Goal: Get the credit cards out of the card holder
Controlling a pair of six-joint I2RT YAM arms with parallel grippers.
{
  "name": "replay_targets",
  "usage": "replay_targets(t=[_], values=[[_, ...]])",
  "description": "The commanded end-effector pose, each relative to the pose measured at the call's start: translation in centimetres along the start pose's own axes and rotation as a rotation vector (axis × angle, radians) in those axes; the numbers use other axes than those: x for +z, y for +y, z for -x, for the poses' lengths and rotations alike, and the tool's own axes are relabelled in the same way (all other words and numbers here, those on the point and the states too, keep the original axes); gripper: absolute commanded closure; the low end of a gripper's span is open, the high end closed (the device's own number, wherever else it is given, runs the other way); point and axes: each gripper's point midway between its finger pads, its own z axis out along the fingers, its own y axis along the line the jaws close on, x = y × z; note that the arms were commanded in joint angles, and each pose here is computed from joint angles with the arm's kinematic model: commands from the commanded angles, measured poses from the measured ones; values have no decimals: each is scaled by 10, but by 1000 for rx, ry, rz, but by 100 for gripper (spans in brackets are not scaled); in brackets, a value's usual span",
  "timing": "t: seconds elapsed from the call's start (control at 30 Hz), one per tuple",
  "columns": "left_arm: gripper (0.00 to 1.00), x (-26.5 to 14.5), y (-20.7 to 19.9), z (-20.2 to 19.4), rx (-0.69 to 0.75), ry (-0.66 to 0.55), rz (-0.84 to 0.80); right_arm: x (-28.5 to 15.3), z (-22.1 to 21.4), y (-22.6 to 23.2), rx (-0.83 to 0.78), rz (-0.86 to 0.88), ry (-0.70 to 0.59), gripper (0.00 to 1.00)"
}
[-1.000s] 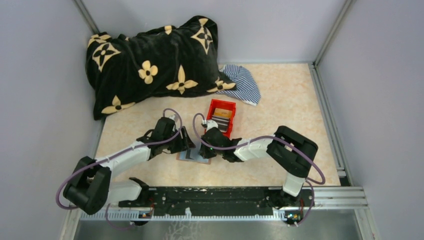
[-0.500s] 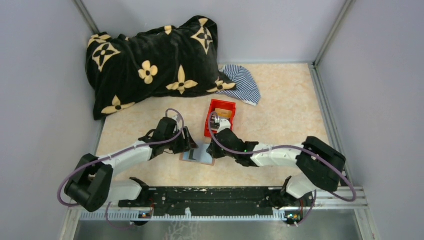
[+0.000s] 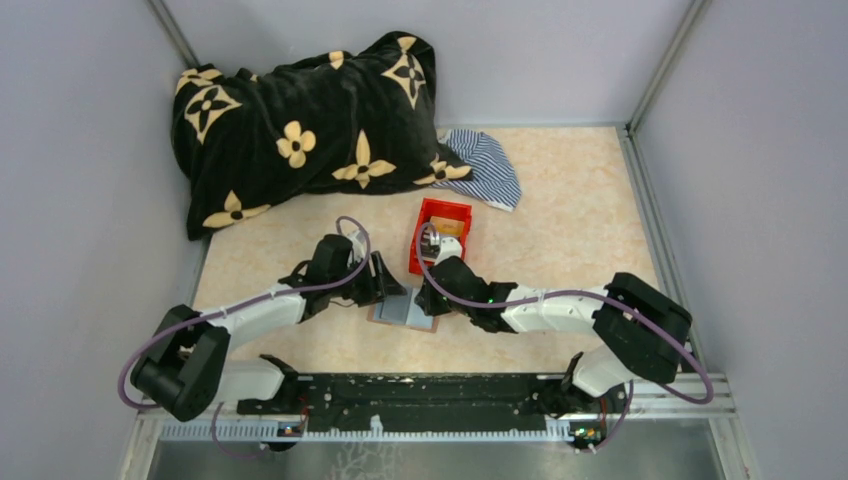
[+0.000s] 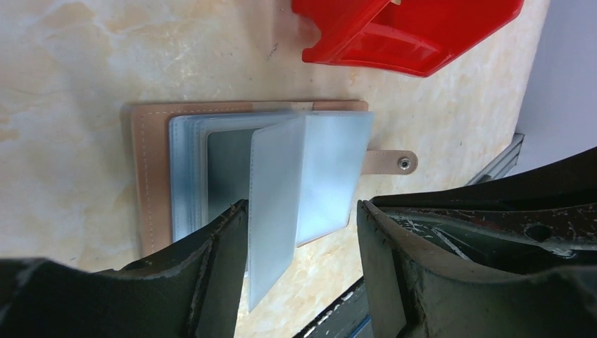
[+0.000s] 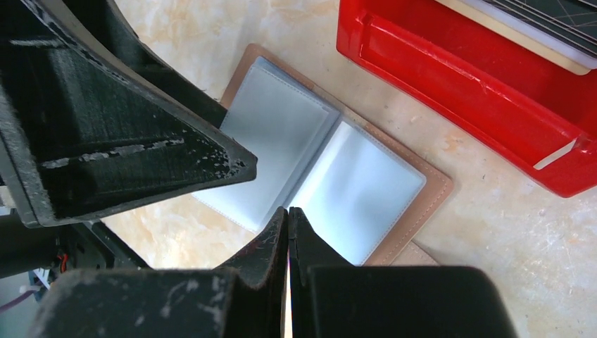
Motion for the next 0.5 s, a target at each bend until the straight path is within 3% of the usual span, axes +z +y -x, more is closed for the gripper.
replay_targets(t=[0.0,0.2,0.47], values=[[38,5,-7,-8,-18,26,-66,0,29,20,5,45,-69,100],[38,7,-6,-11,-15,39,-73,-1,30,19,4,37,-69,100],[38,1,-43,0,-8,39,-216,-8,33,10,38,22,-92,100]])
